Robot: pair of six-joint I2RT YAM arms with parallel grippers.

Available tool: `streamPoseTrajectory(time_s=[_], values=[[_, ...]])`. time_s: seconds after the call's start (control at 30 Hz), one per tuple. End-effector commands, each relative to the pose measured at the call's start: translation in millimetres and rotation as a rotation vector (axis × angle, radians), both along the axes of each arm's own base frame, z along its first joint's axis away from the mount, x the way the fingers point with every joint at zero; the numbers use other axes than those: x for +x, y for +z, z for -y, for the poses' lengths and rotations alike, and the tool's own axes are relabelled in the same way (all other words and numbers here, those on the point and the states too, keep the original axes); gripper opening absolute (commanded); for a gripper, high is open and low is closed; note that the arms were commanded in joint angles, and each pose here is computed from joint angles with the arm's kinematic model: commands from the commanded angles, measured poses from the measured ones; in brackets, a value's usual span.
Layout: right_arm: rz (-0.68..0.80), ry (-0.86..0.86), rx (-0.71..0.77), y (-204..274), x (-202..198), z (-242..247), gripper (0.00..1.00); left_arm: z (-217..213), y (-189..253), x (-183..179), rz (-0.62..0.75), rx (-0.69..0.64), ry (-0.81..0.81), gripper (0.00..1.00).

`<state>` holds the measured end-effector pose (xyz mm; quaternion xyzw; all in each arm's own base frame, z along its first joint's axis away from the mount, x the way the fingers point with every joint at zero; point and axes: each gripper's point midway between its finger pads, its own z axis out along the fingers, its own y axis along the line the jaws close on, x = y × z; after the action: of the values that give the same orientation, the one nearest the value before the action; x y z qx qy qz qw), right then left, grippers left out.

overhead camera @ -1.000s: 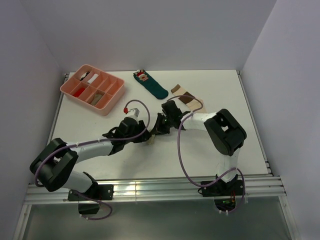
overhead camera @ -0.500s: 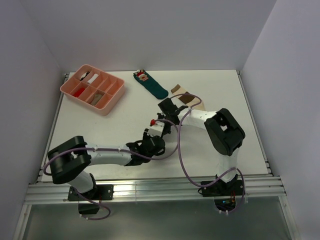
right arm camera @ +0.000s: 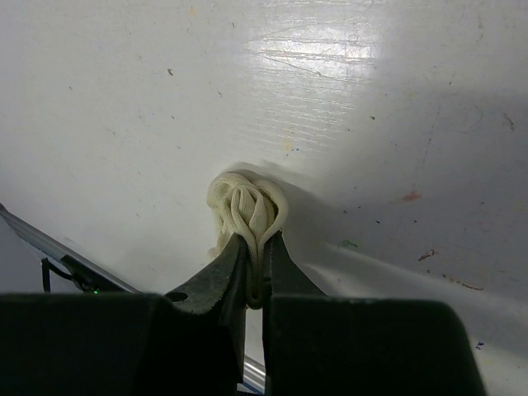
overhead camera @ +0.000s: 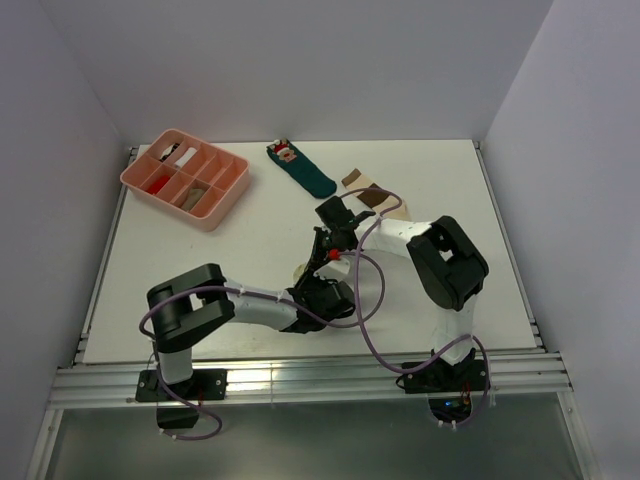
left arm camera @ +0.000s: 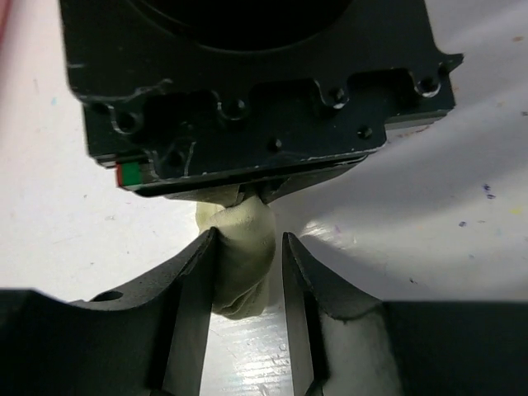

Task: Roll the socks
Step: Roll the sock at the center of the board.

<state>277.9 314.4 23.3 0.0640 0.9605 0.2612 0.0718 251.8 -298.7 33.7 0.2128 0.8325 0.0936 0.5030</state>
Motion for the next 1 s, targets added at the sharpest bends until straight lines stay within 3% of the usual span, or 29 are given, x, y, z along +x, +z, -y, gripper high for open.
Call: streamPoseTrajectory(time_s=[0.0, 0.33, 0.6, 0.7, 0.73, 0.83, 0.97], values=[[-0.065, 0.016, -0.028, -11.6, -15.0, 2.0, 0.00, -9.2, -11.5, 1.2, -0.005, 0.100, 0.021, 0.41], [-0.079, 0.029, -0.013, -11.1, -18.3, 0.6, 0.00, -32.7, -53.0, -8.2, -0.084, 0.250, 0.087, 0.40], [-0.076, 0.037, 0.015, -3.5, -19.6, -2.1, 0.06, -47.3, -76.0, -14.9, -0.221, 0.213, 0.127, 0.37], [-0.055, 0.034, 0.047, 3.7, -16.0, -4.3, 0.13, -42.8, -78.8, -21.4, -0.290, 0.144, 0.107, 0.24], [-0.044, 0.028, 0.061, 8.3, -13.1, -3.7, 0.18, -38.8, -75.9, -23.1, -0.309, 0.107, 0.098, 0.12], [0.008, 0.011, 0.119, 23.6, -0.7, -5.0, 0.32, -31.2, -74.5, -29.3, -0.380, 0.005, 0.068, 0.01], [0.086, -0.024, 0.177, 45.0, 17.5, -5.5, 0.49, -20.2, -67.4, -34.8, -0.464, -0.138, 0.024, 0.01]])
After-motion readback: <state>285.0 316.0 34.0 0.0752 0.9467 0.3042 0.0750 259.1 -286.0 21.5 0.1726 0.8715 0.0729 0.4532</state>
